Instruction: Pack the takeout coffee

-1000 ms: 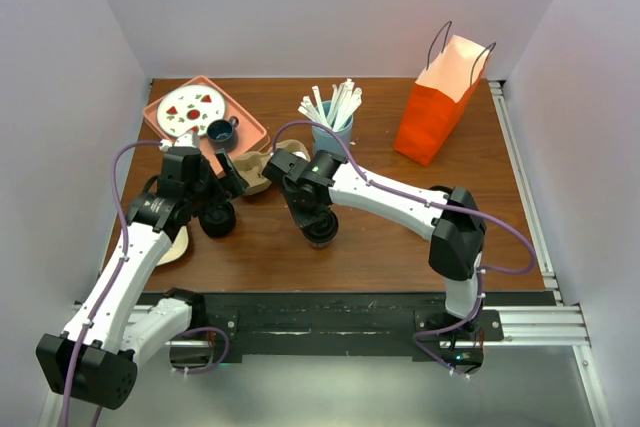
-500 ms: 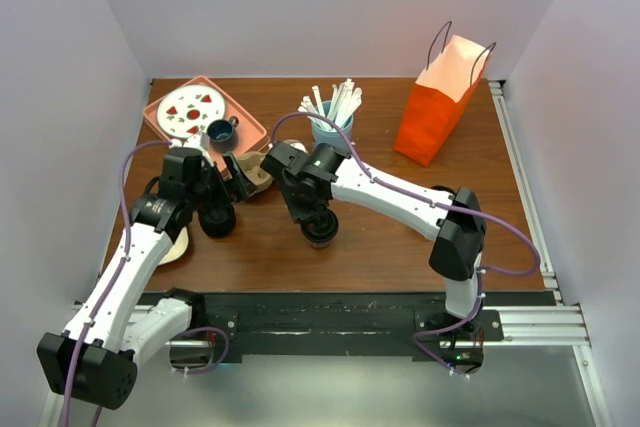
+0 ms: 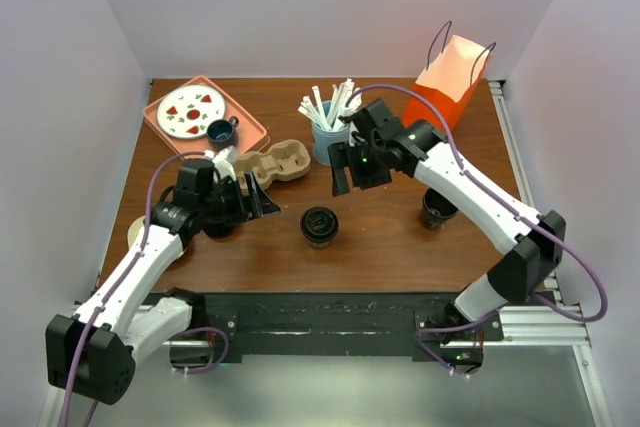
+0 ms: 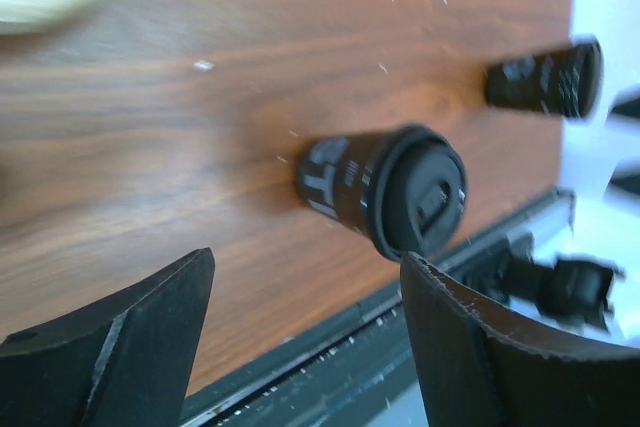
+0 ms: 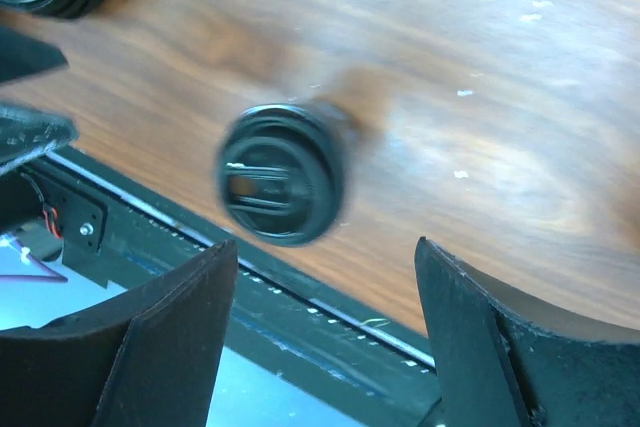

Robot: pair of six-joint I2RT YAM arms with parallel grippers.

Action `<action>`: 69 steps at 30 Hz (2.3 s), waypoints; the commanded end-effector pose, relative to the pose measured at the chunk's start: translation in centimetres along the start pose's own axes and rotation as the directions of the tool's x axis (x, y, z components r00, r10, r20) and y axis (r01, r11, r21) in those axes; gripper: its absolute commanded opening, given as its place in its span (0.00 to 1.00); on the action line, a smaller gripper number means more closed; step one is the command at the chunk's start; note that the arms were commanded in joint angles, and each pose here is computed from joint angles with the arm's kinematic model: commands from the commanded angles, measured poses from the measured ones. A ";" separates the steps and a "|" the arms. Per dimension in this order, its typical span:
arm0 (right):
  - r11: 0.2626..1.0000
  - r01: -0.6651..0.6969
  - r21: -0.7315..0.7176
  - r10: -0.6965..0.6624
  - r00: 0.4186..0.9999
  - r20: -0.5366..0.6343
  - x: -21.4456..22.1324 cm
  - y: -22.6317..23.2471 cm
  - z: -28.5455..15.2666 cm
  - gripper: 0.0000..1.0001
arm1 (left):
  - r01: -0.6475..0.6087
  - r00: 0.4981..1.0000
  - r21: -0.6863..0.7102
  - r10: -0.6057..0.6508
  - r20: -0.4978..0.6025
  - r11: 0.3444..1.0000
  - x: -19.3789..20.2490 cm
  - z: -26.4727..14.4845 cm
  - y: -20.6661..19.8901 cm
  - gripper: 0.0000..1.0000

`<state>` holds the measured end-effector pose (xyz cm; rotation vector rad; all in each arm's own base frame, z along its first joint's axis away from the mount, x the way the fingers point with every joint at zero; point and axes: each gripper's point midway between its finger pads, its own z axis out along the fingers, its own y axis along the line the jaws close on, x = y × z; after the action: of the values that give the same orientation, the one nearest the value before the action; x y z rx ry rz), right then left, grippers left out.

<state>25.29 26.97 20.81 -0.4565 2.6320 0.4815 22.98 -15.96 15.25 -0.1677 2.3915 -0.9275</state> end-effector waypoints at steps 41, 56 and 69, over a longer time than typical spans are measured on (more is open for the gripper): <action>0.960 0.074 -0.270 -0.133 0.970 -0.205 4.3 0.4 8.1 0.57 | -0.070 0.972 0.274 0.128 -0.199 0.959 4.9 6.4 -2.7 0.66; 0.969 0.052 -0.242 -0.108 0.969 -0.223 5.3 -0.3 9.6 0.47 | -0.083 0.972 0.220 0.128 -0.199 0.972 4.5 7.2 -1.8 0.58; 0.969 0.063 -0.237 -0.122 0.962 -0.244 6.1 -0.9 10.6 0.43 | -0.111 0.981 0.174 0.136 -0.141 0.979 1.1 6.7 -3.4 0.67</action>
<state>23.62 29.38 10.95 -0.7351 2.7857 0.8075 23.42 -22.04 10.34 0.0516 2.5088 -1.1122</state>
